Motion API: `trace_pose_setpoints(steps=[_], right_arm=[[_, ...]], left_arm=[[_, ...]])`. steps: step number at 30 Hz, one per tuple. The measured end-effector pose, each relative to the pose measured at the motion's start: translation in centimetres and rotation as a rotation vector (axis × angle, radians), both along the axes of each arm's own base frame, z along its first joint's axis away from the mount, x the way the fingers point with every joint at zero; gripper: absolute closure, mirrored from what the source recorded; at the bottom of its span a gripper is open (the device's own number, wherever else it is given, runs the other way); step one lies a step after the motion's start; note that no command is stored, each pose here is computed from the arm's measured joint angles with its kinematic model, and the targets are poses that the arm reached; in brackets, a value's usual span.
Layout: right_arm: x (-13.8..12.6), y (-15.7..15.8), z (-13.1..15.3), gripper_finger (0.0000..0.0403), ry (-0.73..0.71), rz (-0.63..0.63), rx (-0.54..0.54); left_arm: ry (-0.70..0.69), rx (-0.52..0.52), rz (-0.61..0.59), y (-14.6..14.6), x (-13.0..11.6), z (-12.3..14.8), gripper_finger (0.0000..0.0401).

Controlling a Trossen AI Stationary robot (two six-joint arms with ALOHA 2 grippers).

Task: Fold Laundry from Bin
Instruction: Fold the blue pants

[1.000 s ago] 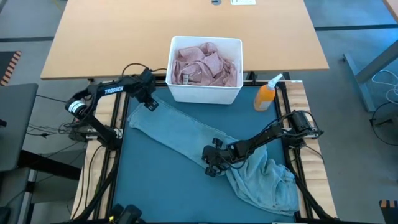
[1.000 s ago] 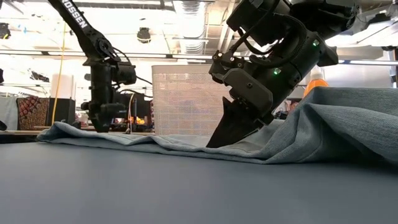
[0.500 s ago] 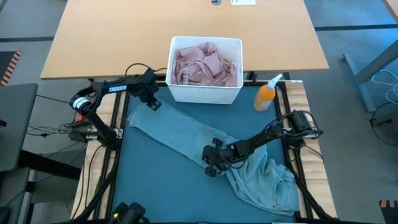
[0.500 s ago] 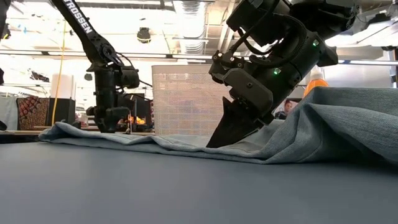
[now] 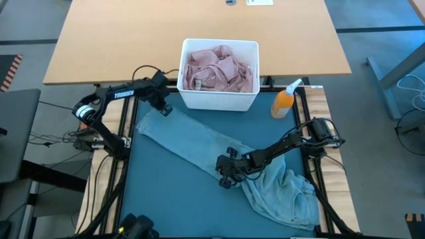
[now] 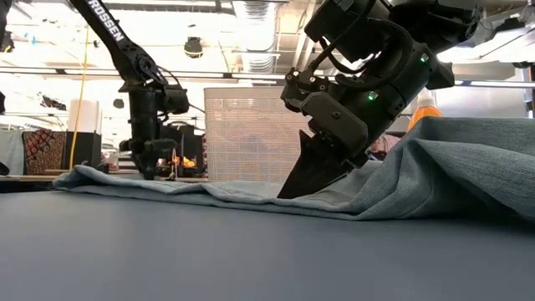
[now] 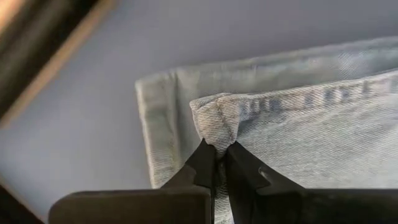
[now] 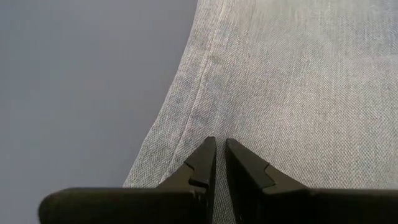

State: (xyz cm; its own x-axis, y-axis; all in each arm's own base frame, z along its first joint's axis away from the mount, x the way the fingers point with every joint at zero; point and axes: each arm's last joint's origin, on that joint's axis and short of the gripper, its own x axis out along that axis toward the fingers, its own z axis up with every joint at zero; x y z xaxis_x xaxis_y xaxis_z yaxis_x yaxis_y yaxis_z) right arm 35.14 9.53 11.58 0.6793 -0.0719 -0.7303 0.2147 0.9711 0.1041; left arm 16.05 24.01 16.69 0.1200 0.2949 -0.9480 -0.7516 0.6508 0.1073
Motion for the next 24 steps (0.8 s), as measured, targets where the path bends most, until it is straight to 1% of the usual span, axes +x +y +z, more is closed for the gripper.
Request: trace_pose_setpoints(steps=[3,6,10,13,16,19,21,24], right_arm=[[0.1,-0.3,0.0,0.0338,0.001,-0.004,0.003],[0.1,-0.4,0.0,0.0338,0.000,-0.005,0.006],[0.2,-0.4,0.0,0.0338,-0.003,-0.007,0.006],[0.2,-0.4,0.0,0.0338,-0.004,-0.007,0.007],[0.2,-0.4,0.0,0.0338,-0.007,-0.008,0.007],[0.2,-0.4,0.0,0.0338,-0.008,-0.009,0.005],[0.2,-0.4,0.0,0.0338,-0.008,-0.009,0.005],[0.2,-0.4,0.0,0.0338,-0.009,-0.010,0.005]], left_arm=[[-0.016,0.064,0.002,0.1,0.0,1.6,0.0399],[0.025,0.130,0.002,0.1,-0.2,2.6,0.0399],[0.038,0.131,0.004,0.2,-0.2,2.4,0.0400],[0.077,0.101,-0.006,0.2,-0.1,1.6,0.0393],[0.165,0.102,-0.007,0.1,-0.1,1.0,0.0369],[0.260,0.136,-0.003,0.0,-0.1,0.9,0.0336],[0.286,0.146,-0.003,-0.2,-0.1,1.1,0.0314],[0.315,0.122,-0.011,-0.3,0.0,2.1,0.0286]])
